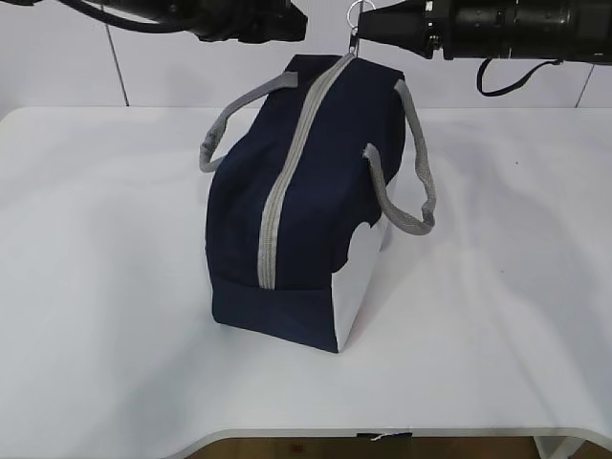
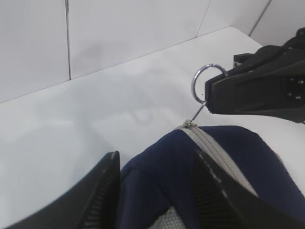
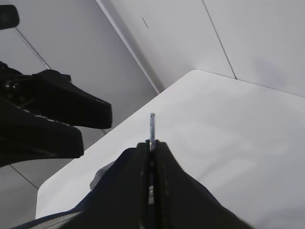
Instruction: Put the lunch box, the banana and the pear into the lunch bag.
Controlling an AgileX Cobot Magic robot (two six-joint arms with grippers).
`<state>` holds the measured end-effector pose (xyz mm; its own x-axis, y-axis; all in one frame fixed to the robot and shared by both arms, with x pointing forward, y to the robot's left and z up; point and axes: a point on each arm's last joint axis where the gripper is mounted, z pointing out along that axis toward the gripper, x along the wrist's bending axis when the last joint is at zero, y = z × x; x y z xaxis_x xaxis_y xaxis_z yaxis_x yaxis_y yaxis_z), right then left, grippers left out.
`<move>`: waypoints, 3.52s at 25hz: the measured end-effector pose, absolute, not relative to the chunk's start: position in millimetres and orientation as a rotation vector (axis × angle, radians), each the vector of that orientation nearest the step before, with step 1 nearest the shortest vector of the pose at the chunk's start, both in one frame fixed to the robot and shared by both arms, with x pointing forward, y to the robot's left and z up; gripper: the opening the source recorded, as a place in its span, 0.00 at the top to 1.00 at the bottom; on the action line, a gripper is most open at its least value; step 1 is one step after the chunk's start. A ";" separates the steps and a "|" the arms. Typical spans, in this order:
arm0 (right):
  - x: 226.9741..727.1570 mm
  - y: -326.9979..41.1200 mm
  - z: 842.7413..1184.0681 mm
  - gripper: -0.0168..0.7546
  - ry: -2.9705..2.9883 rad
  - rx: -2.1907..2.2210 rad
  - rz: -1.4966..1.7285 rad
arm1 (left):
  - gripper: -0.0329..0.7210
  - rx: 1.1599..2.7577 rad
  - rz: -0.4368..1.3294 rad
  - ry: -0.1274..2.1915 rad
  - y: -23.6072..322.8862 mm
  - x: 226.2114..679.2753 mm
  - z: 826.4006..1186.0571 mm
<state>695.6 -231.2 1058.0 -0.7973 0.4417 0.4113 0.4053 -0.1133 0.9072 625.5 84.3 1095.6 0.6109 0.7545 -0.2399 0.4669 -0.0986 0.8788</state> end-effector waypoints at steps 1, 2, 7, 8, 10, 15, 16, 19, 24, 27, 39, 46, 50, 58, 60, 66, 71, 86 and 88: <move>695.5 -231.2 1058.1 0.97 2.074 0.990 2.103 | 0.46 1.745 0.319 1.007 82.7 628.1 1092.5; 695.5 -231.2 1058.1 0.97 2.074 0.990 2.103 | 0.46 1.746 0.314 1.009 81.5 630.2 1090.7; 695.3 -231.1 1058.1 0.97 2.076 0.988 2.105 | 0.46 1.756 0.287 1.026 77.6 636.4 1079.4; 695.3 -231.1 1058.1 0.97 2.076 0.988 2.105 | 0.46 1.758 0.282 1.028 77.2 636.7 1078.2; 695.3 -231.1 1058.1 0.97 2.076 0.989 2.106 | 0.46 1.766 0.273 1.033 76.4 637.7 1074.3; 695.2 -231.1 1058.1 0.97 2.076 0.989 2.107 | 0.46 1.759 0.244 1.054 74.3 640.3 1067.5; 695.2 -231.0 1058.1 0.97 2.077 0.989 2.106 | 0.46 1.759 0.239 1.059 73.8 641.0 1065.3; 695.2 -231.0 1058.1 0.97 2.077 0.992 2.107 | 0.47 1.756 0.220 1.073 72.2 643.3 1060.0; 695.0 -231.0 1057.5 0.97 2.085 0.991 2.100 | 0.71 1.759 0.208 1.078 71.2 644.2 1057.0; 695.0 -231.0 1057.5 0.97 2.085 0.992 2.101 | 0.90 1.765 0.195 1.066 69.9 644.1 1059.0; 699.4 -233.5 1061.7 0.97 2.007 1.055 2.103 | 0.94 1.820 0.118 0.914 61.0 638.5 1092.8; 704.2 -236.5 1061.6 0.97 1.947 1.111 2.075 | 0.94 1.856 0.069 0.888 59.3 634.0 1092.3; 704.9 -237.0 1061.3 0.97 1.939 1.135 2.072 | 0.94 1.875 0.054 0.835 58.3 631.6 1093.2; 705.3 -237.1 1060.6 0.97 1.928 1.196 2.097 | 0.94 1.878 0.010 0.774 56.7 627.9 1094.8; 705.0 -236.9 1060.5 0.97 1.931 1.204 2.102 | 0.94 1.883 0.001 0.766 56.4 627.0 1094.7; 706.0 -236.2 1054.7 0.97 1.939 1.263 2.133 | 0.94 1.891 -0.023 0.717 56.0 624.5 1096.2; 706.2 -234.8 1051.6 0.97 1.947 1.282 2.149 | 0.94 1.901 -0.034 0.698 55.7 623.1 1096.0; 699.9 -232.7 1054.0 0.97 1.997 1.121 2.248 | 0.94 1.867 0.003 0.774 54.9 632.2 1089.4; 699.7 -232.6 1053.9 0.97 2.001 1.113 2.247 | 0.94 1.848 0.021 0.806 54.7 637.2 1085.2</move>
<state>699.7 -232.6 1053.9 -0.7572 0.3857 0.5271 0.4791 -0.2204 0.8496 637.2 54.7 1085.2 0.7710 0.5339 -0.3472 0.5152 -0.2023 0.8329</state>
